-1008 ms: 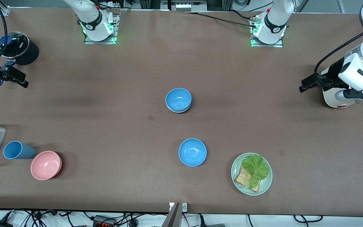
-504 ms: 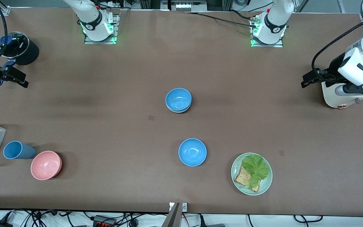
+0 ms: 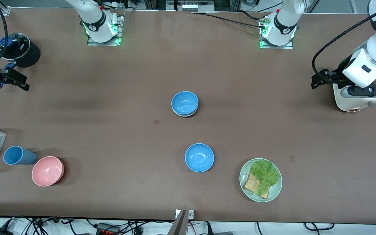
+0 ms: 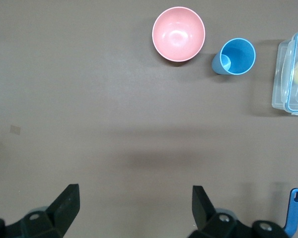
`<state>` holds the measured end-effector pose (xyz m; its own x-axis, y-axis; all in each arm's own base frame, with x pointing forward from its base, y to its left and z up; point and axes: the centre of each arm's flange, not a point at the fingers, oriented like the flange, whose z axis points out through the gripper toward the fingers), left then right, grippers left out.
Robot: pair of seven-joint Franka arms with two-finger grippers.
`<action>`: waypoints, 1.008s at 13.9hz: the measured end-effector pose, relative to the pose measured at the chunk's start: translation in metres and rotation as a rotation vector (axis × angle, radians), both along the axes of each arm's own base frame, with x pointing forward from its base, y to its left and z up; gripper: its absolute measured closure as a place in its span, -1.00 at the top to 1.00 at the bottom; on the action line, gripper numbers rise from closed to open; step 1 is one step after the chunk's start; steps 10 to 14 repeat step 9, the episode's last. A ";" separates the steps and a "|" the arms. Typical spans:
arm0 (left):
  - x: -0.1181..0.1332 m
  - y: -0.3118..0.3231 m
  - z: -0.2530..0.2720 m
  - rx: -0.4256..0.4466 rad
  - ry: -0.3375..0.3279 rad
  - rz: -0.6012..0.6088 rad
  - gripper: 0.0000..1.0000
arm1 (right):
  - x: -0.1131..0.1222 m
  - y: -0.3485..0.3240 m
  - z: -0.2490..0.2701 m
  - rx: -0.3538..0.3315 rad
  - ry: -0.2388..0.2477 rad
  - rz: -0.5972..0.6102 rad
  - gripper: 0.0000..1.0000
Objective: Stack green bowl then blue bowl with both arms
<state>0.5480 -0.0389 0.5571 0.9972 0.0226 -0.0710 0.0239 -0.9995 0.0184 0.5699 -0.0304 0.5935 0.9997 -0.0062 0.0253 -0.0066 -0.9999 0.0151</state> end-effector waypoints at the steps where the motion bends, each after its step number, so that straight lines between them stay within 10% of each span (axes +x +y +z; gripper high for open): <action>1: 0.000 0.000 0.000 0.006 0.001 -0.008 1.00 | 0.000 0.000 0.000 0.000 0.001 0.000 1.00; 14: -0.002 0.000 0.000 0.008 0.012 -0.017 1.00 | 0.000 0.000 -0.002 0.000 0.004 0.000 1.00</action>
